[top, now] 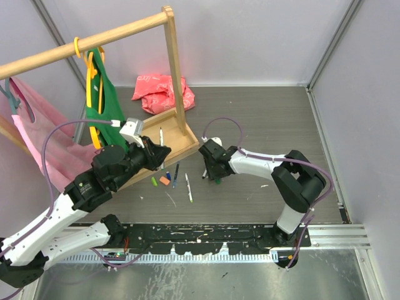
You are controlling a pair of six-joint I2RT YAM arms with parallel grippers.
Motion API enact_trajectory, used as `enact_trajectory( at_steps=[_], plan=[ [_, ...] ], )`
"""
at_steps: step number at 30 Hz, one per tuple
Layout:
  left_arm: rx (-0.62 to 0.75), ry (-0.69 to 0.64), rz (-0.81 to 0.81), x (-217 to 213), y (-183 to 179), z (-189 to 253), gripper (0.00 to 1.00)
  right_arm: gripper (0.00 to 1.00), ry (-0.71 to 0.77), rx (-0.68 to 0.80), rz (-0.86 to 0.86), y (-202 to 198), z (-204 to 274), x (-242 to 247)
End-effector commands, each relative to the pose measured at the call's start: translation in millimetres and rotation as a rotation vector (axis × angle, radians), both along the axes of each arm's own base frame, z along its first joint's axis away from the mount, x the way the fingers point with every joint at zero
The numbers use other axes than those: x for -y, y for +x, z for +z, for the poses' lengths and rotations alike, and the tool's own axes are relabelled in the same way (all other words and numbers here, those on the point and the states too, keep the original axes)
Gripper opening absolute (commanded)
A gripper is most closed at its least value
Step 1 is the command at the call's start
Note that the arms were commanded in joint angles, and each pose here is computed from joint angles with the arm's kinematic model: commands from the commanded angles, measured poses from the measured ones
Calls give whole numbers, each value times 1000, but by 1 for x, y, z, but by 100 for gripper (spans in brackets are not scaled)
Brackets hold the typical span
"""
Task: Insert the pens into the pen caps
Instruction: Insert the pen cap onto the pen.
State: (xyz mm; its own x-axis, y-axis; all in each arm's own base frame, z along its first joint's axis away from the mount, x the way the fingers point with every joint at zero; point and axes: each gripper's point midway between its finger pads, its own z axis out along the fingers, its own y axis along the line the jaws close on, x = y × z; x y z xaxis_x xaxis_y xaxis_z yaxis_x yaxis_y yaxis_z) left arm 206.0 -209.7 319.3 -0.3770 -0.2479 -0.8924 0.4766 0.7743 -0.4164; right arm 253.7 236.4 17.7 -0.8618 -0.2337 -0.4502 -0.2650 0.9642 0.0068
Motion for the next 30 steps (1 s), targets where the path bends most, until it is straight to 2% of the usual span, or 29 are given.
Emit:
enact_trajectory(
  at_steps=[1, 13, 20, 25, 28, 30],
  plan=[
    [31, -23, 13, -3, 2, 10, 0, 42, 15, -44, 50, -6, 5, -5],
    [27, -20, 7, 0, 3, 9, 0, 41, -29, -76, 52, -9, -4, 5],
    [30, -21, 16, -2, 3, 10, 0, 32, -58, -90, 48, -8, -16, 11],
    [35, -21, 14, -1, 4, 13, 0, 21, -82, -114, 37, -9, -25, 20],
    [37, -22, 10, 1, 5, 15, 0, 1, -78, -111, 36, -8, -24, 23],
    [39, -24, 10, 2, 6, 16, 0, 0, -63, -93, 34, -6, -18, 23]
  ],
)
